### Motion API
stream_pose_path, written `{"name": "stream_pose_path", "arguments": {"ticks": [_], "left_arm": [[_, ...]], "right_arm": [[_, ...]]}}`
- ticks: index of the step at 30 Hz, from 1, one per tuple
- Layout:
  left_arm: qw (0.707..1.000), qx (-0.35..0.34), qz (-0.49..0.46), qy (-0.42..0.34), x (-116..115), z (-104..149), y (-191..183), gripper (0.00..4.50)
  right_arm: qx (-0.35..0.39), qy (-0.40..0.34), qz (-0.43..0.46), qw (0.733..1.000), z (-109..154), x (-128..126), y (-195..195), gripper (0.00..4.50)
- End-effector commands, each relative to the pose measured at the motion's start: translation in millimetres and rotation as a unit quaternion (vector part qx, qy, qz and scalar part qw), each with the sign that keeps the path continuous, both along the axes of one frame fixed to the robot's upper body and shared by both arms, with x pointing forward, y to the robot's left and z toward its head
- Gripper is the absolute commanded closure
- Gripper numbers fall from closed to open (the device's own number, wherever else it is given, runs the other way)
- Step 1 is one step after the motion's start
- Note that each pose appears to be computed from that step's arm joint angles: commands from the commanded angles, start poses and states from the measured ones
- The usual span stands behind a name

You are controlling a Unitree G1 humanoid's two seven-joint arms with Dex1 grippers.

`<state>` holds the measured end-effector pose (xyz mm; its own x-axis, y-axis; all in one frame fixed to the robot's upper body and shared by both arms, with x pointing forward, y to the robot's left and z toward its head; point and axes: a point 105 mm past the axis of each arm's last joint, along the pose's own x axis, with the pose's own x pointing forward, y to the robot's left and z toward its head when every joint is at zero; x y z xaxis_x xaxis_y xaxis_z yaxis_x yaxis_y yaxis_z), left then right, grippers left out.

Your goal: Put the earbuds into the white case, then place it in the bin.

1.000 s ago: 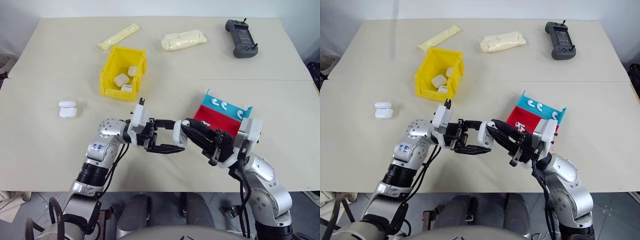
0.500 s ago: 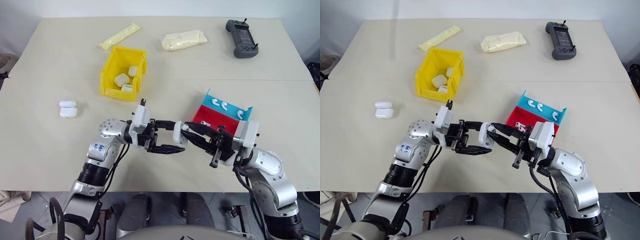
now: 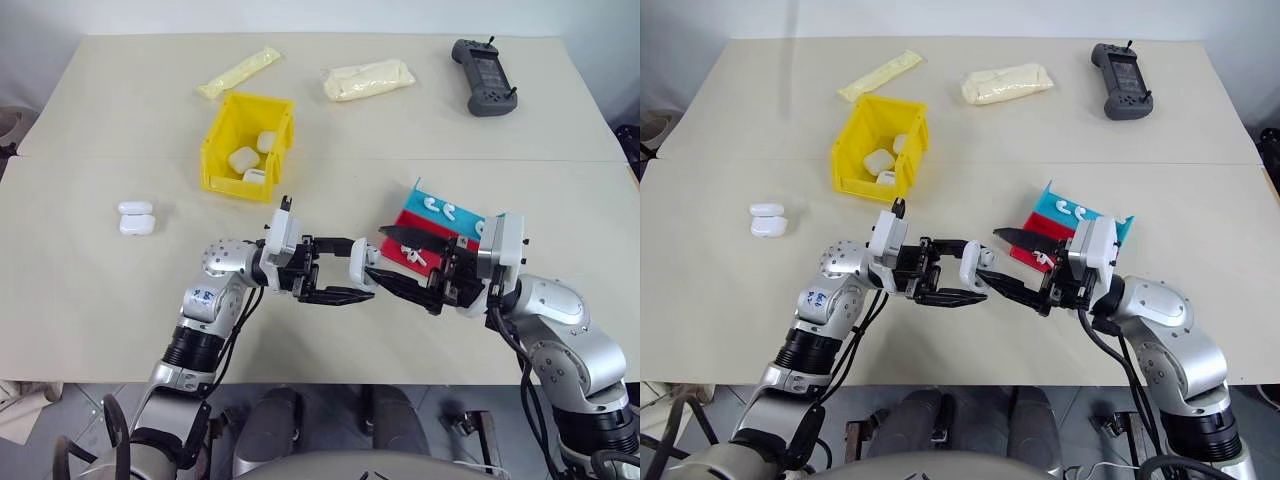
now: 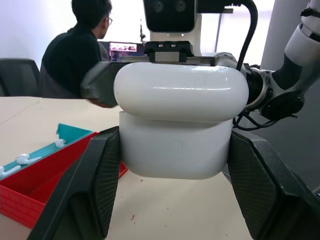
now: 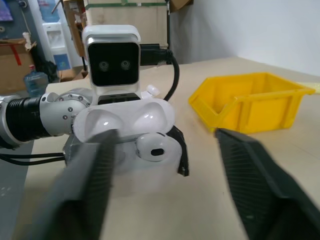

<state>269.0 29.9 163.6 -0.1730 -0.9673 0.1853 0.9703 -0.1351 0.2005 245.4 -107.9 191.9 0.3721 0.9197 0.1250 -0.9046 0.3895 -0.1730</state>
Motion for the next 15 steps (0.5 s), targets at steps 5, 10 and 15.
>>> {"name": "stream_pose_path", "arguments": {"ticks": [5, 10, 15], "left_arm": [[1.0, 0.002, 0.005, -0.028, 2.6, 4.0, 2.5, 1.71], [0.999, 0.022, 0.004, -0.032, 2.3, -3.5, 0.1, 1.71], [0.999, 0.032, 0.016, -0.029, 5.8, -6.4, -5.0, 1.71]], "right_arm": [[-0.056, -0.043, -0.109, 0.992, 20.0, -16.6, -59.4, 0.06], [-0.134, -0.044, -0.224, 0.964, -10.6, -36.2, -117.7, 0.06], [-0.123, -0.027, -0.298, 0.946, -28.8, -55.0, -157.2, 0.06]]}}
